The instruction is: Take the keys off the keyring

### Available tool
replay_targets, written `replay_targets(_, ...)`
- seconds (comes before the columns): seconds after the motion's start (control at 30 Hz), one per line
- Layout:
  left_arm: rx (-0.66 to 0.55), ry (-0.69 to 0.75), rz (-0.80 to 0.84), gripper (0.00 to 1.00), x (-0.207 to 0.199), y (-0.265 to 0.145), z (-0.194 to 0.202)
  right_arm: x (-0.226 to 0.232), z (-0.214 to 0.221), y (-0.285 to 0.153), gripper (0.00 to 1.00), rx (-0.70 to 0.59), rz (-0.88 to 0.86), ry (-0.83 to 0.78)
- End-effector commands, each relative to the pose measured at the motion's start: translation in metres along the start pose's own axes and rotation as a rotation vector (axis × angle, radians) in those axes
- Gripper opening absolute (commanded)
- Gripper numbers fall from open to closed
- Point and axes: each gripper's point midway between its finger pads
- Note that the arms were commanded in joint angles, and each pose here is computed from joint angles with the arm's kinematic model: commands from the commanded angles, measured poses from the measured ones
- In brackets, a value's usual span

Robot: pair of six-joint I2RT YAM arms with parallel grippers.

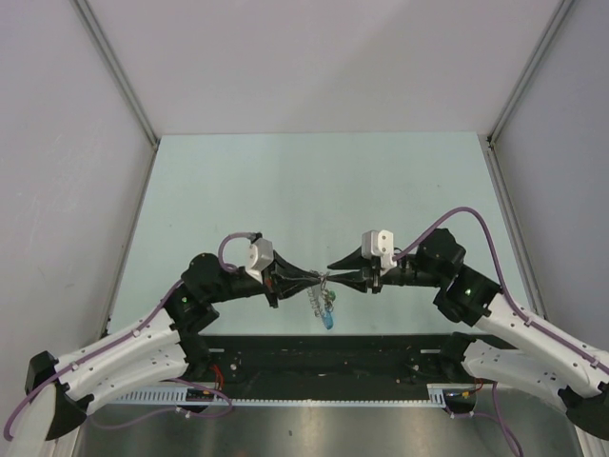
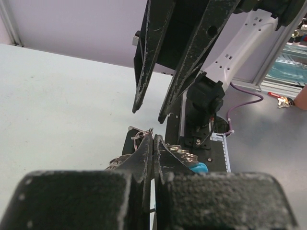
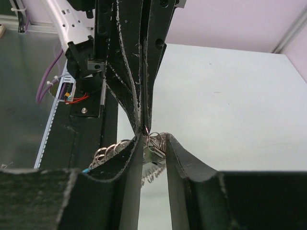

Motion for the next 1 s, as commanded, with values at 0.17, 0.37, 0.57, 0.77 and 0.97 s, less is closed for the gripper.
replay_targets(0.17,-0.103,0.085,0.046,0.0,-0.006,0.001,-0.033,0.013,0.002,0.005,0.29,0.002,-0.097,-0.008)
replay_targets(0.37,-0.106,0.088,0.036,0.0,-0.004,0.0,-0.034,0.013,0.011,0.009,0.29,0.027,-0.103,0.013)
replay_targets(0.57,-0.112,0.095,0.022,0.0,-0.003,-0.001,-0.036,0.01,0.024,0.01,0.24,0.052,-0.08,0.033)
replay_targets(0.77,-0.12,0.093,0.007,0.0,0.0,-0.001,-0.035,0.008,0.026,0.012,0.17,0.051,-0.064,0.036)
replay_targets(0.97,-0.118,0.085,0.017,0.0,-0.001,0.001,-0.031,0.004,0.009,0.012,0.0,-0.019,-0.026,-0.01)
Point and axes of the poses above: each gripper's point midway between its finger pads, its own y axis out along the fingers, its own x axis along the line the jaws close on, z = x × y, and after that the axes turned 9 degrees about y, right-handed
